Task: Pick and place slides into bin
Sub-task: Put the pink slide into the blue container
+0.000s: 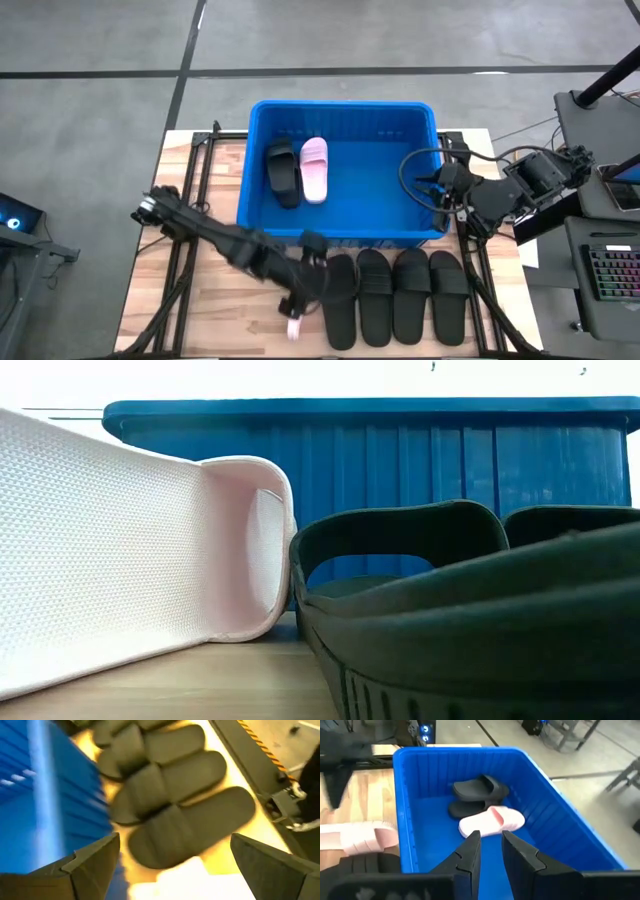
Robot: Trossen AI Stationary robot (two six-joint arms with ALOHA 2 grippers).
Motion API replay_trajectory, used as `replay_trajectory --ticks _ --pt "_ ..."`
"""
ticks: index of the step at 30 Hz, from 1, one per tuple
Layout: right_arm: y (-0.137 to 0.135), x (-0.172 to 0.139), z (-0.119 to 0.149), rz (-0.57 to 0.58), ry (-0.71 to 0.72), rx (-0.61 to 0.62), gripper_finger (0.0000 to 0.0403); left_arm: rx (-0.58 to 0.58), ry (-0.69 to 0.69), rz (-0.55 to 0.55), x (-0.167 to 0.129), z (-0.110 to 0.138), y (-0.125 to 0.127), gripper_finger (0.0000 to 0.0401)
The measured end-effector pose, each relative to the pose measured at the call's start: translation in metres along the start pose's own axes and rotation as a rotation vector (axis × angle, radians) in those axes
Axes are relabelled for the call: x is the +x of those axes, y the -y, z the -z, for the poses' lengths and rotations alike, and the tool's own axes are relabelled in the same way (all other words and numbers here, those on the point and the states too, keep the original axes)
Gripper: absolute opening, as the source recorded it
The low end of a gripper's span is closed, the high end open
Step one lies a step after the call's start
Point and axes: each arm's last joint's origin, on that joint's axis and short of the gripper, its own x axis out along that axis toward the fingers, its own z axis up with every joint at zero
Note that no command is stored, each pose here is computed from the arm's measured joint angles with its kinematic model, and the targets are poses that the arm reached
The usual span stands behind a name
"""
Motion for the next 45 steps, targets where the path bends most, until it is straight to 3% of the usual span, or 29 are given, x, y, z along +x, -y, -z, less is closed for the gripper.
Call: replay_trajectory --ticks 6,12,19,35,39,45 --pt "-0.001 0.002 0.002 -0.010 -0.030 0.048 0.0076 -0.106 -0.108 0.005 0.045 0.007 0.032 0.0363" --pt "-0.002 0.003 0.004 -0.014 -0.037 0.052 0.0073 -0.196 -0.276 -0.024 0.082 0.025 0.047 0.0363" --pt "-0.004 0.003 0.005 -0.058 -0.058 0.043 0.0070 -0.211 -0.409 -0.103 0.097 0.040 0.051 0.0363" --pt "-0.005 0.005 0.007 -0.057 -0.066 0.036 0.0069 -0.201 -0.469 -0.212 0.118 0.056 0.051 0.0361" --pt "-0.006 0.006 0.008 -0.055 -0.071 0.031 0.0074 -0.188 -0.494 -0.225 0.121 0.063 0.052 0.0335" --pt "-0.007 0.008 0.009 -0.053 -0.077 0.025 0.0076 -0.185 -0.495 -0.236 0.123 0.064 0.052 0.0257"
